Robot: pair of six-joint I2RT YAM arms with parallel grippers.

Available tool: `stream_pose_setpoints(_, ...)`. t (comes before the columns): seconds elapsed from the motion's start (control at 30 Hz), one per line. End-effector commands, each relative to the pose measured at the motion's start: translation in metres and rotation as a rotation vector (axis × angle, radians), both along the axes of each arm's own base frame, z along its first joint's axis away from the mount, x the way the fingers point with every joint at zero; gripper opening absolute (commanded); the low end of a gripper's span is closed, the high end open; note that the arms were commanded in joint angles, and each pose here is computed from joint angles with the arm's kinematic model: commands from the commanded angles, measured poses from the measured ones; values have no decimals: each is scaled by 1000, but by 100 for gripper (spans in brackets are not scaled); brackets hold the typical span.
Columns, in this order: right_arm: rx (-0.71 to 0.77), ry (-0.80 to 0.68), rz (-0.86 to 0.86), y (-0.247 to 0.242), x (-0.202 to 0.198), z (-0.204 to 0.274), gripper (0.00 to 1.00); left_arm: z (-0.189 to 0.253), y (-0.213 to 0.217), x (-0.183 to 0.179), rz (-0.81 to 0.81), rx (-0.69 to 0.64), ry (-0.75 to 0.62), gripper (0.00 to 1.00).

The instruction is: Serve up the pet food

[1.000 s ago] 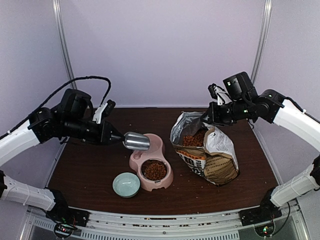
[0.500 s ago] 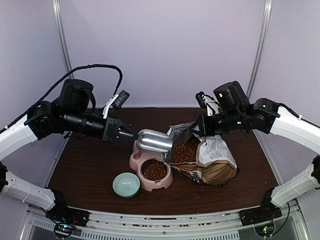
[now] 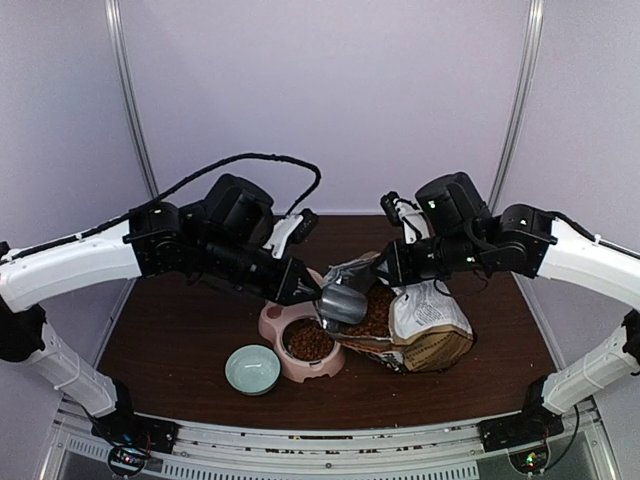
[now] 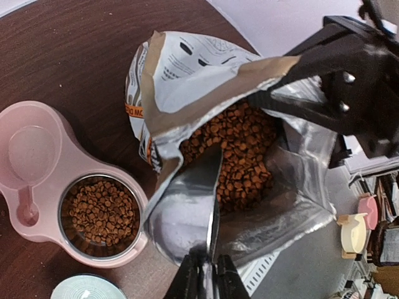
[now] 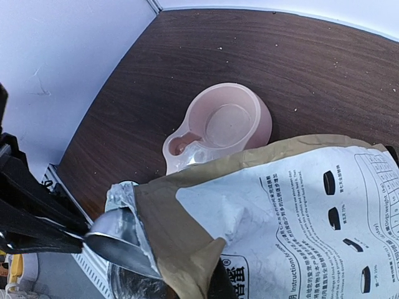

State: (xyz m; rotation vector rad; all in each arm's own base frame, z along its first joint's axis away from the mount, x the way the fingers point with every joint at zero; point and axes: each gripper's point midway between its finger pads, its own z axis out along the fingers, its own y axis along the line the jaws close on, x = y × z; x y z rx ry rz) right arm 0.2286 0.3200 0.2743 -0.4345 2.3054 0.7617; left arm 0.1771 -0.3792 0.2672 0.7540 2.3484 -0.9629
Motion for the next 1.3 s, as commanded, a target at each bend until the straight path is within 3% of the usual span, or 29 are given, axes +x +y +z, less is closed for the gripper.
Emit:
stream_pose_setpoints(0.0, 116, -92, 6, 16, -2, 41, 0, -37, 2, 52, 243, 168, -89, 0)
stream_pose_setpoints(0.1, 124, -99, 0, 15, -1, 45, 0, -60, -20, 65, 256, 225, -89, 0)
stream_pose_setpoints(0.2, 126, -104, -6, 14, -1, 46, 0, -73, -63, 62, 170, 211, -85, 0)
stream_pose_setpoints(0.37, 139, -104, -5, 12, -3, 50, 0, -75, -113, 43, 19, 48, -2, 0)
stream_pose_setpoints(0.53, 177, -88, -3, 9, -2, 54, 0, -63, -134, 16, -124, -126, 70, 0)
stream_pose_setpoints(0.9, 240, -44, -3, -1, -1, 57, 0, -19, -149, -8, -264, -349, 94, 0)
stream_pose_setpoints(1.27, 278, -38, -50, -25, 5, 60, 0, -7, -119, -10, -158, -415, 172, 0)
